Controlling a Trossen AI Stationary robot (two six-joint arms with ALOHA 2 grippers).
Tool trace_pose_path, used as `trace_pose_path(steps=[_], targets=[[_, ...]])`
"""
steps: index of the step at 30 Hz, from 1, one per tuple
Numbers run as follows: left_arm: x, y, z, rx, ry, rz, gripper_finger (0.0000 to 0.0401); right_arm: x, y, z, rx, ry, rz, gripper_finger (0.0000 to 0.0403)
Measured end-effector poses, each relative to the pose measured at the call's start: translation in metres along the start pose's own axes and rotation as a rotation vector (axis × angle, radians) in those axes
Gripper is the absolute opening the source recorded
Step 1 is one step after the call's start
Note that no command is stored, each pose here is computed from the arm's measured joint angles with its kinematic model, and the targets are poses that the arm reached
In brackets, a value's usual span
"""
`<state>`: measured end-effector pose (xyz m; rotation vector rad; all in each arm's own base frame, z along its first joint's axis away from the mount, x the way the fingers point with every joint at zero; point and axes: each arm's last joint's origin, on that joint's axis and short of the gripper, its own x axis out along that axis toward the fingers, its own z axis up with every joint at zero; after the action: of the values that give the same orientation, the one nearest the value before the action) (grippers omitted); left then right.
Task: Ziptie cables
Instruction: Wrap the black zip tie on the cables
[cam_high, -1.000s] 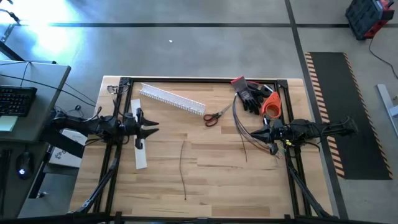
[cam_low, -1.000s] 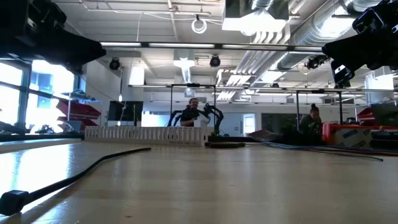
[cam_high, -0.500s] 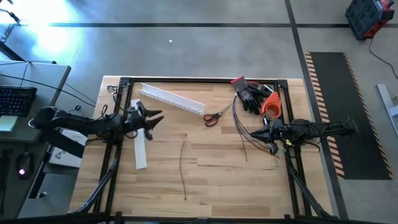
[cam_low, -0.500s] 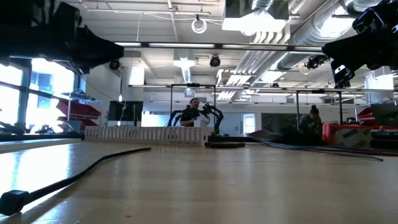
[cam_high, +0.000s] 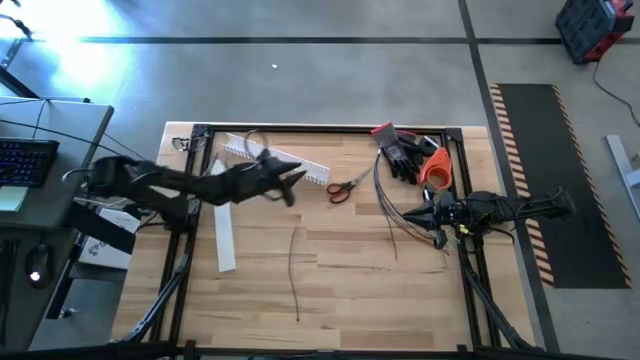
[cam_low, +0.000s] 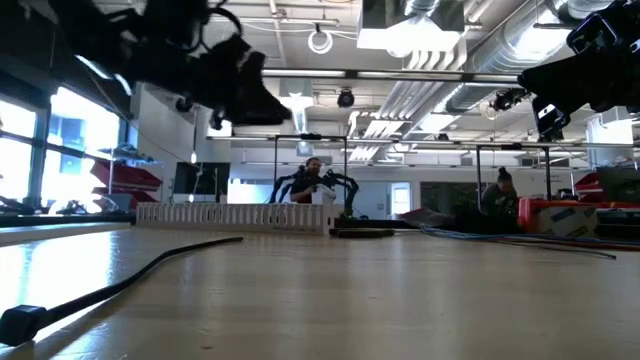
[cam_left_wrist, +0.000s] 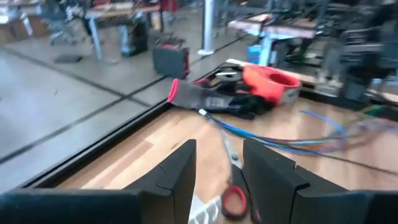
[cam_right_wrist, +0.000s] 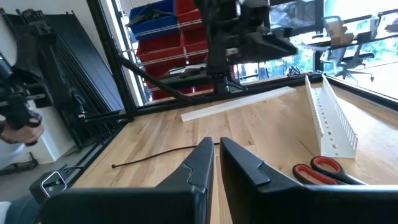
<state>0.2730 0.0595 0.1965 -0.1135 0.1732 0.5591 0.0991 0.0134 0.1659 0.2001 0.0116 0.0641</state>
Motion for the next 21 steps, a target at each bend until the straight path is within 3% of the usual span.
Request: trace_pose_path(steps=[3,7,12,21], targets=[[0.033,-0.003,0.010,-0.025,-0.016,0.026,0.0118,0.000,0.000,0.000,0.000,0.000,0.000,0.0016],[0.085,-0.009,0.024,-0.005,0.008,-0.039,0.0118,0.000,0.000,0.000,0.000,0.000,0.000,0.0016],[0.153,-0.015,0.034,-0.064,0.080,-0.071,0.0131,0.000,0.000,0.000,0.000,0.000,0.000,0.0016],[0.241,-0.036,0.023,-0.144,0.242,-0.097,0.0180,0.000,0.000,0.000,0.000,0.000,0.000,0.0016]])
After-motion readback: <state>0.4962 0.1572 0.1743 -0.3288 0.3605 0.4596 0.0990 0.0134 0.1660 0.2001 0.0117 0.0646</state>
